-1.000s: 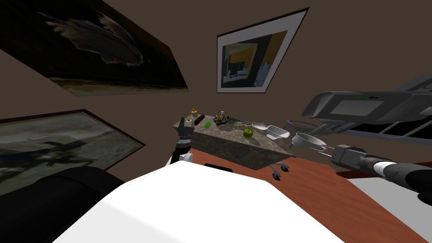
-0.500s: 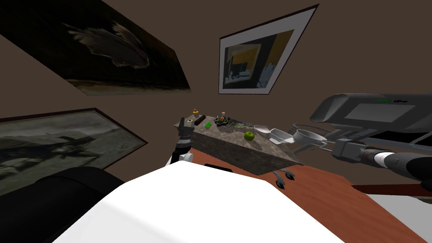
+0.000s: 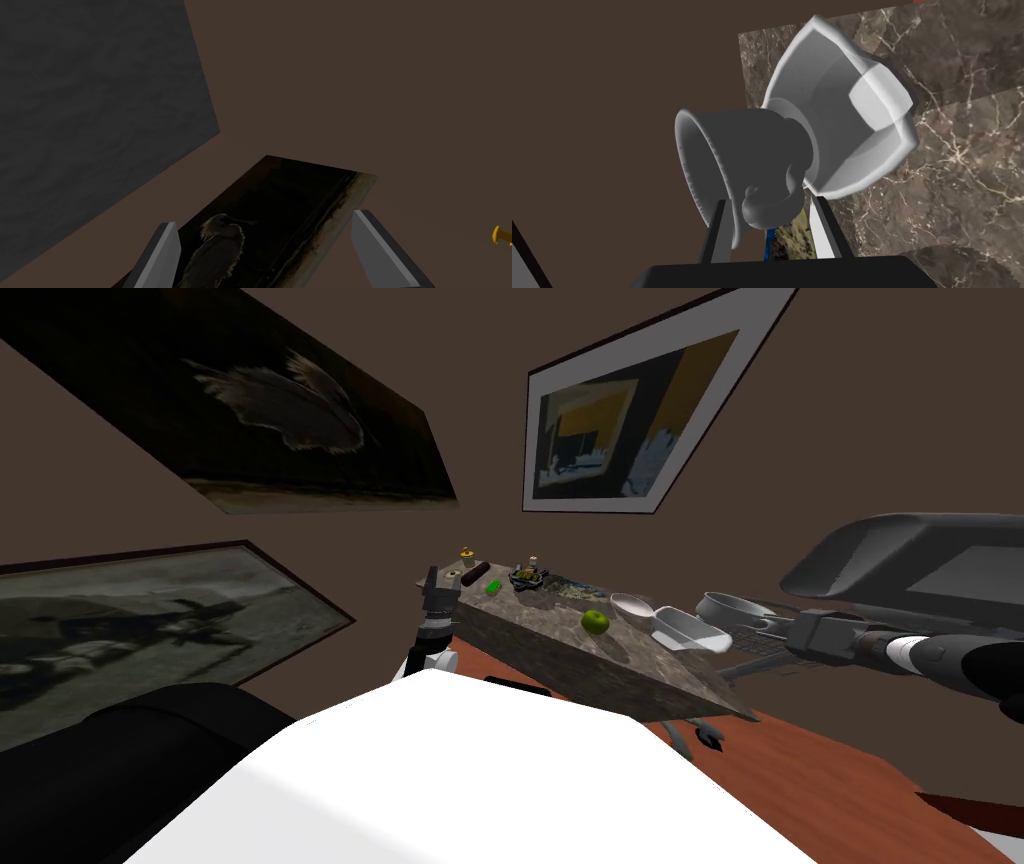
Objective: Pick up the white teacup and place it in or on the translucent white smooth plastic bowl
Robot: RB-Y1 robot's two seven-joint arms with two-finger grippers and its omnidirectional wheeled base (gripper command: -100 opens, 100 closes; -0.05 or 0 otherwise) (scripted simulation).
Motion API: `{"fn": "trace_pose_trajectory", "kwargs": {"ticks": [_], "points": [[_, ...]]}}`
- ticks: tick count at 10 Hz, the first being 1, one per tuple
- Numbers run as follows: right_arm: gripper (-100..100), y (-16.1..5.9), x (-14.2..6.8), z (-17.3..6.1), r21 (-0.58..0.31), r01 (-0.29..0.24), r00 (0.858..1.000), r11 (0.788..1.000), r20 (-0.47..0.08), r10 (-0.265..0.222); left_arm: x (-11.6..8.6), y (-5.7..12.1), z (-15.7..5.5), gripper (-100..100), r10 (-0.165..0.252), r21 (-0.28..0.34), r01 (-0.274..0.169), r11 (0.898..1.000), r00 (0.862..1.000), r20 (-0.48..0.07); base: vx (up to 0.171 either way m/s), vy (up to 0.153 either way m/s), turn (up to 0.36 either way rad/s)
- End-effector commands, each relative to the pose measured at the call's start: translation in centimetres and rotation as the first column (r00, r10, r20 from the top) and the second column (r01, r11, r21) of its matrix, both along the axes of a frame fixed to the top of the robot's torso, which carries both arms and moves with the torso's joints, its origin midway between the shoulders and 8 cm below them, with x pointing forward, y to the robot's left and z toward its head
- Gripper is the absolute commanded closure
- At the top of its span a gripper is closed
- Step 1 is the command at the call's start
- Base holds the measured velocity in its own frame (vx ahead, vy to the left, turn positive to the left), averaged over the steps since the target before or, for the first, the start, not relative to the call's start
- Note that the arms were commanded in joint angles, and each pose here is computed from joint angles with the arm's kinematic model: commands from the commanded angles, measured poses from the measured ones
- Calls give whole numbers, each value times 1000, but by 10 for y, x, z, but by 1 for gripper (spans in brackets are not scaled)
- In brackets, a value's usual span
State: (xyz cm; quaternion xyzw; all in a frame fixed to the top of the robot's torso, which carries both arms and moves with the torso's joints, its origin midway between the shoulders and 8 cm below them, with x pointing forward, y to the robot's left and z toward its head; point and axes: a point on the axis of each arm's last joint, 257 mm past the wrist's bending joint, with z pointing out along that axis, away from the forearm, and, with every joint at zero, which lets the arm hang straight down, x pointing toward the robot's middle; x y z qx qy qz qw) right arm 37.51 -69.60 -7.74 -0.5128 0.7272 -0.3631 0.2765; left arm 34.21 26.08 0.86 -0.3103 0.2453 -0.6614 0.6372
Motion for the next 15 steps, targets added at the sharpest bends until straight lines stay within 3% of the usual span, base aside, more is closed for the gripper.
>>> {"fn": "trace_pose_trajectory", "kwargs": {"ticks": [1, 2, 3, 7, 8, 9, 15], "points": [[100, -1, 3, 3, 24, 17, 1000, 1000, -6, -17, 0, 0, 0, 0, 0, 0, 0, 1000, 1000, 0, 99, -100, 234], [100, -1, 2, 2, 13, 10, 1000, 1000, -4, -10, 0, 0, 0, 0, 0, 0, 0, 1000, 1000, 0, 43, -47, 69], [-100, 0, 3, 3, 16, 10, 1000, 1000, -2, -10, 0, 0, 0, 0, 0, 0, 0, 1000, 1000, 0, 11, -10, 1], [-100, 0, 3, 3, 16, 9, 1000, 1000, -2, -9, 0, 0, 0, 0, 0, 0, 0, 1000, 1000, 0, 2, -1, 1], [0, 0, 3, 3, 16, 9, 1000, 1000, -2, -9, 0, 0, 0, 0, 0, 0, 0, 1000, 1000, 0, 0, 0, 0], [-100, 5, 17, 8, 4, -12, 1000, 1000, -7, 12, 0, 0, 0, 0, 0, 0, 0, 1000, 1000, 0, -3, -22, -308], [-100, 45, 75, 24, 9, -98, 995, 995, -9, 98, 0, 0, 0, 0, 0, 0, 0, 1000, 1000, 0, -2, -22, -154]]}}
